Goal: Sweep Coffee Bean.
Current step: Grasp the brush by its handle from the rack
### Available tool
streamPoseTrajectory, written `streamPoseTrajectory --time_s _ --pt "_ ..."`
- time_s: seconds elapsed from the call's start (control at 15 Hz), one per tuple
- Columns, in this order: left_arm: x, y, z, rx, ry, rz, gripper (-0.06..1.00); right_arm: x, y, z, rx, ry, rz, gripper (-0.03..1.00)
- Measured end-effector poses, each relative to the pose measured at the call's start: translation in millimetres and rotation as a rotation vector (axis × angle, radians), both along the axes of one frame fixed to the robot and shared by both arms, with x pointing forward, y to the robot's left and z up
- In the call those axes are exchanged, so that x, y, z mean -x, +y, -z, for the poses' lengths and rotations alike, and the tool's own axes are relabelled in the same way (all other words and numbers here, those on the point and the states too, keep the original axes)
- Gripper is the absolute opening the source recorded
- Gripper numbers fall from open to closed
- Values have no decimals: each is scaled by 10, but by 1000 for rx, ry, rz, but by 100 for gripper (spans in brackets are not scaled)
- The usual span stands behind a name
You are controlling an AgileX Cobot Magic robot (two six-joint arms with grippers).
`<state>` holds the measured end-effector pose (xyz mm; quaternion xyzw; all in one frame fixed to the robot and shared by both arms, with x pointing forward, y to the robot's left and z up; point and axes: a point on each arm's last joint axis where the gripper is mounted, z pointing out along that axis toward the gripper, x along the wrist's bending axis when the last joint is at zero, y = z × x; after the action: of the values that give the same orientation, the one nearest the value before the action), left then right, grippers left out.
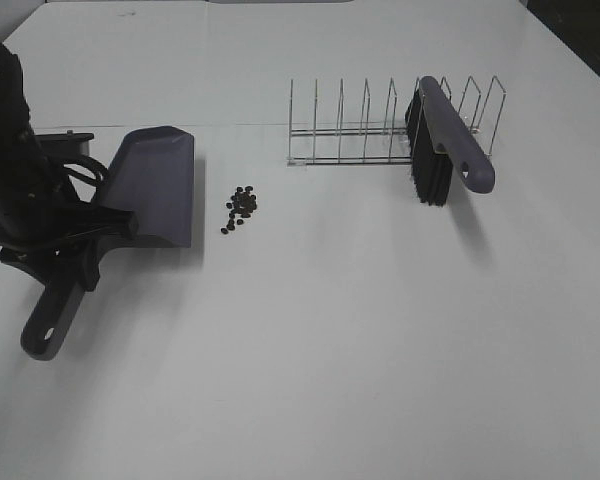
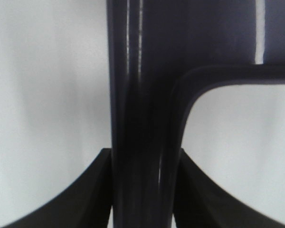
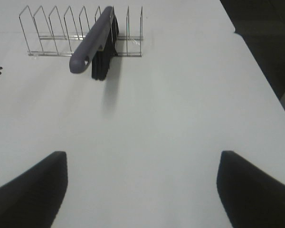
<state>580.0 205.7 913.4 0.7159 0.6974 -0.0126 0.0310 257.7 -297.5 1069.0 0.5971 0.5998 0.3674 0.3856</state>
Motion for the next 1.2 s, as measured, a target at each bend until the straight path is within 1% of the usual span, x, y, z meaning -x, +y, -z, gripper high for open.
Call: streamPoseTrajectory --time_s 0.2,0.27,0.33,0.4,0.47,0.67,0.73,0.87,1.0,1.07,1.13,1.2 --pt "0 2 0 -2 -1 2 34 -327 49 -163 9 -31 -81 75" --pt "-3 2 0 -2 -4 3 34 -621 115 -280 -7 3 -173 75" --pt "-8 1 0 -1 -9 3 34 -820 154 -326 -10 55 -217 75" --pt "-11 0 0 0 -13 3 34 -1050 189 -340 -11 126 -245 75" --pt "-14 0 -1 0 -15 3 34 -1279 228 -384 -13 174 -267 75" --pt "-18 -1 -1 1 -20 2 34 -2091 305 -458 -11 293 -285 74" --pt "-18 -1 -1 1 -20 2 34 -2209 314 -507 -11 291 -286 74" --pt "-20 -2 -1 2 -22 2 34 -2713 360 -585 -14 339 -300 74" --pt "-20 -2 -1 2 -22 2 34 -3196 409 -622 -41 398 -303 72" --pt "-20 -2 -1 2 -22 2 34 -3411 462 -609 -52 428 -305 70" --pt "-20 -2 -1 2 -22 2 34 -3611 534 -575 -40 461 -305 69" --pt "-20 -2 -1 2 -22 2 34 -4003 745 -410 18 535 -281 68"
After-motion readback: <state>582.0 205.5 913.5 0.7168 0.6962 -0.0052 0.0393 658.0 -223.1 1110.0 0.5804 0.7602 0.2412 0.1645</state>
